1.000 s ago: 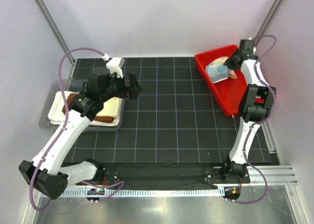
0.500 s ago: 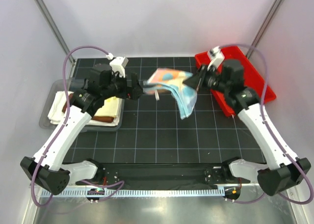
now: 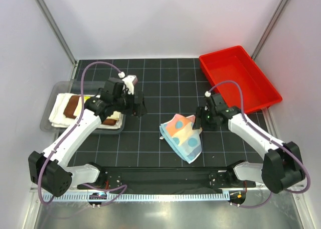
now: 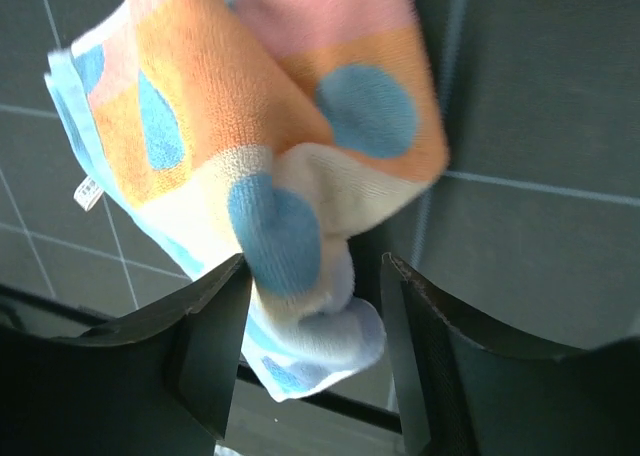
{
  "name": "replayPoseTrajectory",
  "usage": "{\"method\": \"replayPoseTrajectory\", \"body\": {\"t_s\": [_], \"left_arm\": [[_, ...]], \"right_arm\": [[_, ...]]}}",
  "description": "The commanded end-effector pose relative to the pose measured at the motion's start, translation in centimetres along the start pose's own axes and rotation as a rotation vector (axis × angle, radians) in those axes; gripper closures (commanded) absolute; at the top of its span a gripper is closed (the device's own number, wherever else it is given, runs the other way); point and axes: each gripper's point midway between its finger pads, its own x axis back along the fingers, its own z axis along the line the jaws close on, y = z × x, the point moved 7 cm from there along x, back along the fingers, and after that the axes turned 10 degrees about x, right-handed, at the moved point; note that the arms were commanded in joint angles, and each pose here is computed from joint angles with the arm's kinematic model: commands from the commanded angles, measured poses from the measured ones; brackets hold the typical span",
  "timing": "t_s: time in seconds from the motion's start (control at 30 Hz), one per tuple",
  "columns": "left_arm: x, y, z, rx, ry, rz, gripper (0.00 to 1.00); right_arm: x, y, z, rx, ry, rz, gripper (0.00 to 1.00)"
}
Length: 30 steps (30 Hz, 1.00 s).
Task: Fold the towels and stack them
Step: Move the towel to the center of the board, then flatten out the crumpled towel
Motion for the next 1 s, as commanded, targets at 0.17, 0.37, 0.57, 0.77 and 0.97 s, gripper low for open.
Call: {"method": "replayPoseTrajectory", "body": {"t_s": [0.17,0.37,0.57,0.77,0.97], "left_arm": [[-5.0,-2.0,-1.8,0.050,-0.022,0.077,0.24],[-3.8,0.6,-0.2,0.183,-0.047,-0.015,0.22],[-0.8,3.3,2.3,0.259,-0.057,-0.085,0.21],[-0.3,2.8,3.0,0.255,-0.046,-0.075,0.20],[-0.7,1.9,3.4,0.254,-0.045,-0.050,0.19]], "right_arm": [[4.0,1.3,1.5,0.113,-0.235,-0.097,0.44],[2.8,-3.1,6.7,0.344,-0.110,-0.141,0.58],[0.8,-6.8,7.5,0.493,-0.196,-0.064,0.58],[-0.1,-8.5,9.6,0.587,-0.135,-0.073,0.58],[-1.4,-9.9,10.1,0.639,-0.131,-0.022,0.57]]}}
